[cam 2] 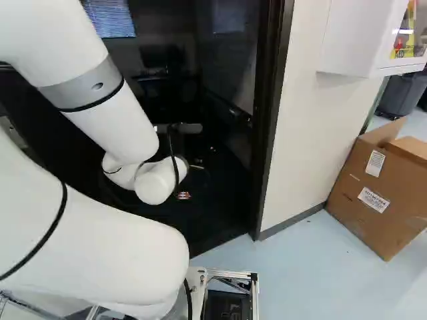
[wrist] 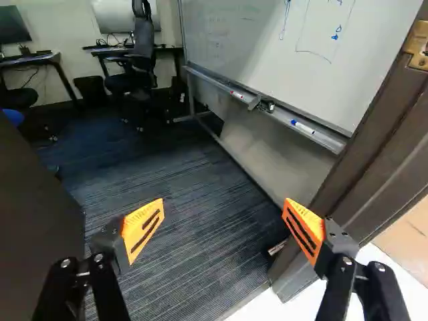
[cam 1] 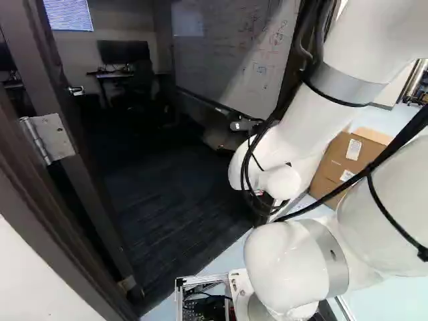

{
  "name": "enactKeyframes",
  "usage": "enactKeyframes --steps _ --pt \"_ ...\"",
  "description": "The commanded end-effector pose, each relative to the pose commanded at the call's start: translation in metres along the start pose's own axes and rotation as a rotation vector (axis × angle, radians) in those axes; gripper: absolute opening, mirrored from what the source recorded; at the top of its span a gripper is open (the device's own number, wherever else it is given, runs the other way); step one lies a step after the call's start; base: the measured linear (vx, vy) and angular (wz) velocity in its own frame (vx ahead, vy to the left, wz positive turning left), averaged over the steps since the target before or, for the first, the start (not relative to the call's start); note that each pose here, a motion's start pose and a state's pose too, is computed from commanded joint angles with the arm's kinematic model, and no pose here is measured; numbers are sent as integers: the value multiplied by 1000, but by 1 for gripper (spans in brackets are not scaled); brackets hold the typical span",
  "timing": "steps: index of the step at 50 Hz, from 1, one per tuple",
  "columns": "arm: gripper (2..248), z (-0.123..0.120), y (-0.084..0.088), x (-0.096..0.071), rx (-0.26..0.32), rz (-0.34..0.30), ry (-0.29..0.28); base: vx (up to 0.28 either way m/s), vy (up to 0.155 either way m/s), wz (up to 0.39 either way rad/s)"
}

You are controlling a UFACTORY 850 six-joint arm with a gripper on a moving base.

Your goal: Open the door and move inside

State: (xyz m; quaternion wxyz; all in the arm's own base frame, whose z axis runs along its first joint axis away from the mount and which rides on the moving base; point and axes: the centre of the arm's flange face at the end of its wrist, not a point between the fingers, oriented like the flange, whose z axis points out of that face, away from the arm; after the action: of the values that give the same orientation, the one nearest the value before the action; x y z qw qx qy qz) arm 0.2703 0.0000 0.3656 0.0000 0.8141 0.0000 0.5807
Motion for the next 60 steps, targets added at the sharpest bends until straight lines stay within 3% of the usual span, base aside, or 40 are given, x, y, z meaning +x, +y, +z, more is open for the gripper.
enactKeyframes --steps 17,60 --pt "247 0 0 0 0 0 0 114 7 9" --pt "247 0 0 0 0 0 0 128 23 204"
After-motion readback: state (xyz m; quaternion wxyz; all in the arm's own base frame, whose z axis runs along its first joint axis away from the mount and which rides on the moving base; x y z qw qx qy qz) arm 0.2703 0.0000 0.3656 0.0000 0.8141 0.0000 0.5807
